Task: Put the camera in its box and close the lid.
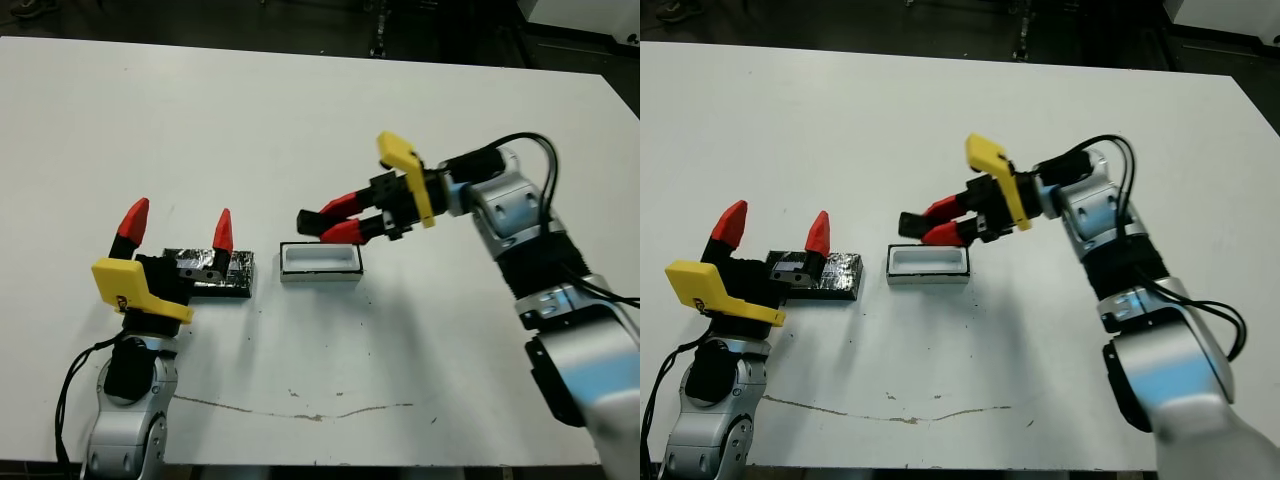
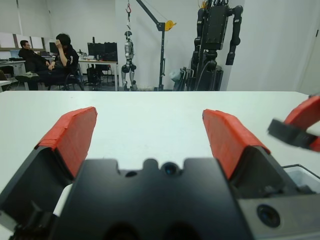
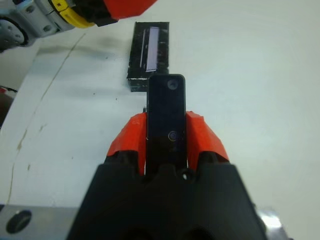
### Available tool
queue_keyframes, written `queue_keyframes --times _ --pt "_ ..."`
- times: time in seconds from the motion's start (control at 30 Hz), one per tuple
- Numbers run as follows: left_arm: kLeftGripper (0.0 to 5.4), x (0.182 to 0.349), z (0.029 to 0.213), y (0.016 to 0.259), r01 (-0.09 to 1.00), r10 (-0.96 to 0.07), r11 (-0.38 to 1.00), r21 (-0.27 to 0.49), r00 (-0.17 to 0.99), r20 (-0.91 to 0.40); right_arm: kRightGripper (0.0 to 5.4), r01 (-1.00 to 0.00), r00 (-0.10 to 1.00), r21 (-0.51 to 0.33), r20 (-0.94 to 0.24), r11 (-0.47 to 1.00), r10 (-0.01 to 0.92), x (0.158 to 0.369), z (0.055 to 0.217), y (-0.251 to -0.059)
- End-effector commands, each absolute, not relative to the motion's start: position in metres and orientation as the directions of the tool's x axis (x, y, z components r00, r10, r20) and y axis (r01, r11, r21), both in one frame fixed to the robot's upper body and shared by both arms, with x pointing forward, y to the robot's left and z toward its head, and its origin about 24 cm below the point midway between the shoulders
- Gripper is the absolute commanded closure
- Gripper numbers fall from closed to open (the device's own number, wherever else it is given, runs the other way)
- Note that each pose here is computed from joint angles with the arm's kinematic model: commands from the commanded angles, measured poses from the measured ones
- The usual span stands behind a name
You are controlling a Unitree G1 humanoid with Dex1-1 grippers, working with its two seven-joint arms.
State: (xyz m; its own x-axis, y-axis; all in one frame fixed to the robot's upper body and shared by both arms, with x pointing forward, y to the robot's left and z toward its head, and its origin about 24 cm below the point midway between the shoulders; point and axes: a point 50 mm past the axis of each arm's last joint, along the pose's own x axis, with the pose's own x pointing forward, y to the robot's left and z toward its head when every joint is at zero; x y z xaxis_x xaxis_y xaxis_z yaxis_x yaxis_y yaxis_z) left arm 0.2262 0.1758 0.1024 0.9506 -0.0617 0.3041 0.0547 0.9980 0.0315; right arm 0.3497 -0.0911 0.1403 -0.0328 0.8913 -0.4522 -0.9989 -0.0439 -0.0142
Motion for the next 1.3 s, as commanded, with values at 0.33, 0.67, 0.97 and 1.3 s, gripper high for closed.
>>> queue_keyframes --times 0.33,0.67,0.97,1.3 --pt "0.0 0.225 0.1 0.179 0.033 -0.041 0.999 0.034 0.954 0.295 3.73 -0.996 -0.016 -0.072 -0.505 -0.06 0.863 0.354 0.127 -0.077" --pt "0.0 0.224 0.099 0.179 0.037 -0.044 0.999 0.029 0.954 0.297 3.73 -0.998 -0.021 -0.036 -0.516 -0.047 0.856 0.354 0.122 -0.078" --pt "0.0 0.224 0.099 0.178 0.039 -0.046 0.999 0.029 0.953 0.298 3.73 -0.999 -0.016 -0.016 -0.556 -0.03 0.831 0.353 0.115 -0.088" --pt "0.0 0.223 0.099 0.178 0.042 -0.05 0.999 0.035 0.954 0.297 3.73 -0.996 0.013 -0.075 -0.596 -0.039 0.803 0.353 0.116 -0.1"
